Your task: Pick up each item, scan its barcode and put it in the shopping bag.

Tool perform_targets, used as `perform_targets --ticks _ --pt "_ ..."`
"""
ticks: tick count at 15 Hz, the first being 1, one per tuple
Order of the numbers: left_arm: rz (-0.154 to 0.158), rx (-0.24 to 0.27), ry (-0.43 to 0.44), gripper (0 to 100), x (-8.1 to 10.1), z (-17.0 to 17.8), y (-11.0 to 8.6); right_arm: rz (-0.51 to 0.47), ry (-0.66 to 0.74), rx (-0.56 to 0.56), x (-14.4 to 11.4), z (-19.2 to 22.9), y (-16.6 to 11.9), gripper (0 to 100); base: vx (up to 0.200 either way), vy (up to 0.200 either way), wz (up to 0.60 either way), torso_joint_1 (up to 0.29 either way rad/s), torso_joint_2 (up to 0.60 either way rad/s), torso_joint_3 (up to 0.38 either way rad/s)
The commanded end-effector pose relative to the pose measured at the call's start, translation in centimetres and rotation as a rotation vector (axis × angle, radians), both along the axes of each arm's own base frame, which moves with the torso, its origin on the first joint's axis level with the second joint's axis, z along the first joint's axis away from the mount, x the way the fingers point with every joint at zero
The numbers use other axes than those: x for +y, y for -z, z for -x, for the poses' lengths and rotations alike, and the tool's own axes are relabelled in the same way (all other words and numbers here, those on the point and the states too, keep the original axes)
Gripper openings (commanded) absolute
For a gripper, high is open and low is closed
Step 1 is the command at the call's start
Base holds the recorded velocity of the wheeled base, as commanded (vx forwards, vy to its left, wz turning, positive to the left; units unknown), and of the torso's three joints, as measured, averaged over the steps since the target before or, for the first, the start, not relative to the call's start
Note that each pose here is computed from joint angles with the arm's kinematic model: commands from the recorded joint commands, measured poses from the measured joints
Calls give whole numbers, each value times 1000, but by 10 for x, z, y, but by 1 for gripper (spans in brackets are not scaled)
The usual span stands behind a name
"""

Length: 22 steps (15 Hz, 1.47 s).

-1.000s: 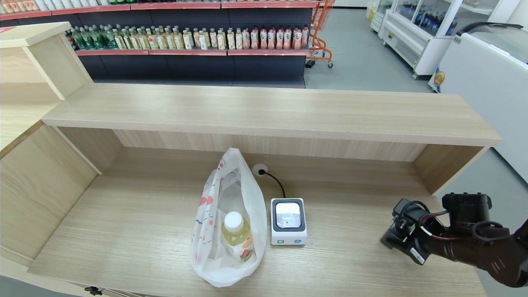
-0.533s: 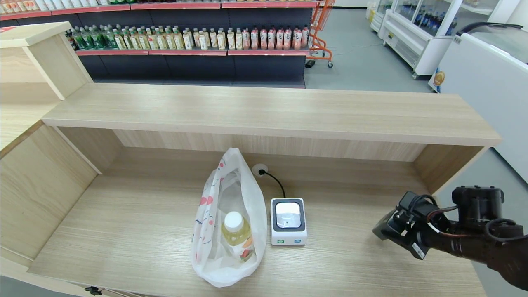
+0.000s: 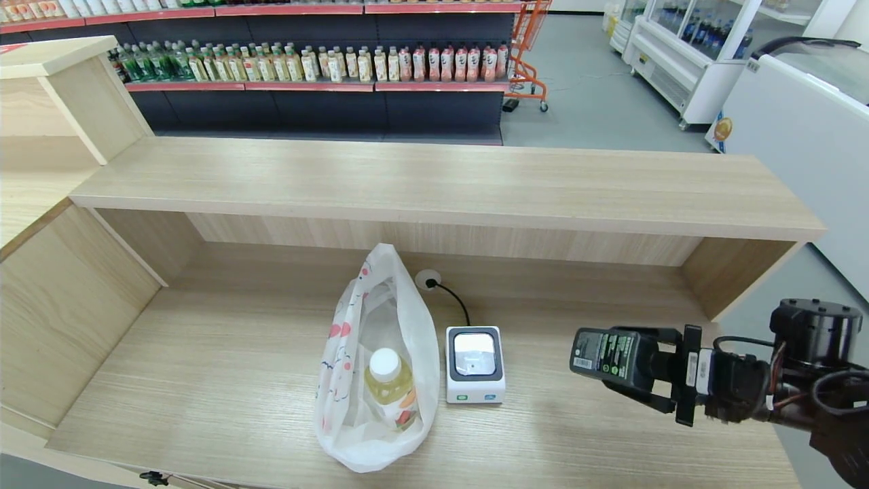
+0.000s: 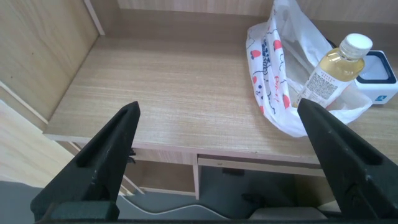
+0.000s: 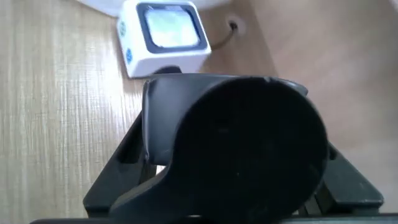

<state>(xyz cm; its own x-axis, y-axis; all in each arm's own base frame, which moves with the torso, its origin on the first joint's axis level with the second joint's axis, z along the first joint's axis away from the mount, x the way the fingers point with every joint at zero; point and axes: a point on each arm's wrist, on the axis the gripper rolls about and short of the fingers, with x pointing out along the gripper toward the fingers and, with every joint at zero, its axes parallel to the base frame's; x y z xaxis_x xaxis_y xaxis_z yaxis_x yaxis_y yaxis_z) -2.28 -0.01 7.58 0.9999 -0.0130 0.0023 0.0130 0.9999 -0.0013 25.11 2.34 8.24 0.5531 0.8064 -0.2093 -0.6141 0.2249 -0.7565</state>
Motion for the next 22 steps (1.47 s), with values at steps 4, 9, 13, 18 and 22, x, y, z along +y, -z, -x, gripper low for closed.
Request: perform_targets --ticks 4,9,13,18,22 --pt "0 -1 -1 100 0 0 0 57 -214 -106 14 -4 19 0 0 0 0 0 0 0" --pt "0 -1 -1 100 0 0 0 175 -365 -404 25 -9 22 0 0 0 0 0 0 0" --pt "0 -1 -1 100 0 0 0 200 -421 -530 34 -21 17 0 0 0 0 0 0 0" --pt "0 -1 1 100 0 0 0 164 -626 -686 98 -25 11 0 0 0 0 0 0 0" --pt "0 -1 -1 100 0 0 0 134 -702 -785 124 -38 8 0 0 0 0 0 0 0"
